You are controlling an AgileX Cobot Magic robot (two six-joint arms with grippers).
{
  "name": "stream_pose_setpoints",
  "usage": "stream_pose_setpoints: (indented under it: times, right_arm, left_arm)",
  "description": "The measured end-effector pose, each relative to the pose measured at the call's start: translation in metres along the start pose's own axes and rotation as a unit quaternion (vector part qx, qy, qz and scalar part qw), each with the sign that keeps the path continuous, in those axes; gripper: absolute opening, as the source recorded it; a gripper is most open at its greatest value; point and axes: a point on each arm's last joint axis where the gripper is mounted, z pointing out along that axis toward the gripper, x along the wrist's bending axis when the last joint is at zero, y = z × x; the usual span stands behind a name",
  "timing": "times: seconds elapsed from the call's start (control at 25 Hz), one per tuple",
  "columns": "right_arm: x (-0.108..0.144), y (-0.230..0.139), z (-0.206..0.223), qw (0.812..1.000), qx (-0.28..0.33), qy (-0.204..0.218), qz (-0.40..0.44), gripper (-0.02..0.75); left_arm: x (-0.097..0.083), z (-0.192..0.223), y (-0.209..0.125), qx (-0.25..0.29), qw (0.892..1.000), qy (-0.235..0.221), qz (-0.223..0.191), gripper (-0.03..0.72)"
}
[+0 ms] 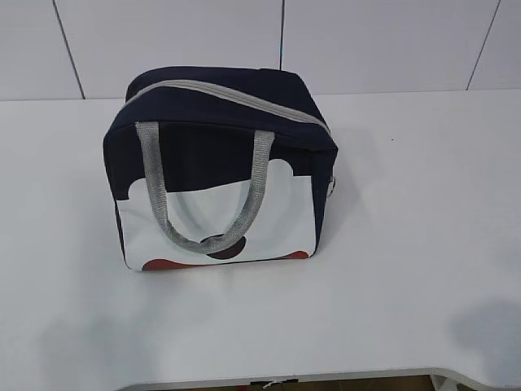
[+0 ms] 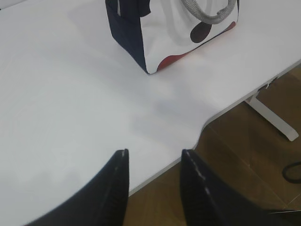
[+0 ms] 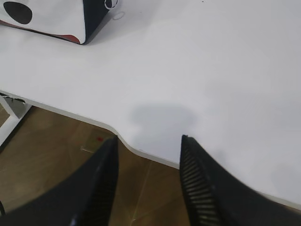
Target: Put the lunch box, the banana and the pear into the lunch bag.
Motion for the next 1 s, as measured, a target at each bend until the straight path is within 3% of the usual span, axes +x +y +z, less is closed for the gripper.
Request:
stream_pose_setpoints:
  times: [0.24,0.44,0.72,1.0]
  right_arm:
    - [0.0002,0.0002,-0.0001,1.0,0.001,-0.009,0.005,0.369]
    - [0.0016,0.0003,-0.0002,0.998,0.009,-0.057,0.035,0.368]
    - [0.0031,0.0005,-0.0003,0.991,0.018,-0.112,0.068,0.368]
    - [0.0033,0.0006,-0.0003,0.99,0.02,-0.12,0.073,0.368]
  left_arm:
    - [-0.0003,0.0002,0.0001,0.001,1.0,0.022,-0.013,0.257]
    - [-0.0008,0.0005,0.0003,0.003,0.997,0.064,-0.037,0.253]
    - [-0.0016,0.0013,0.0008,0.008,0.986,0.142,-0.082,0.253]
    - [-0.002,0.0019,0.0012,0.011,0.975,0.192,-0.112,0.253]
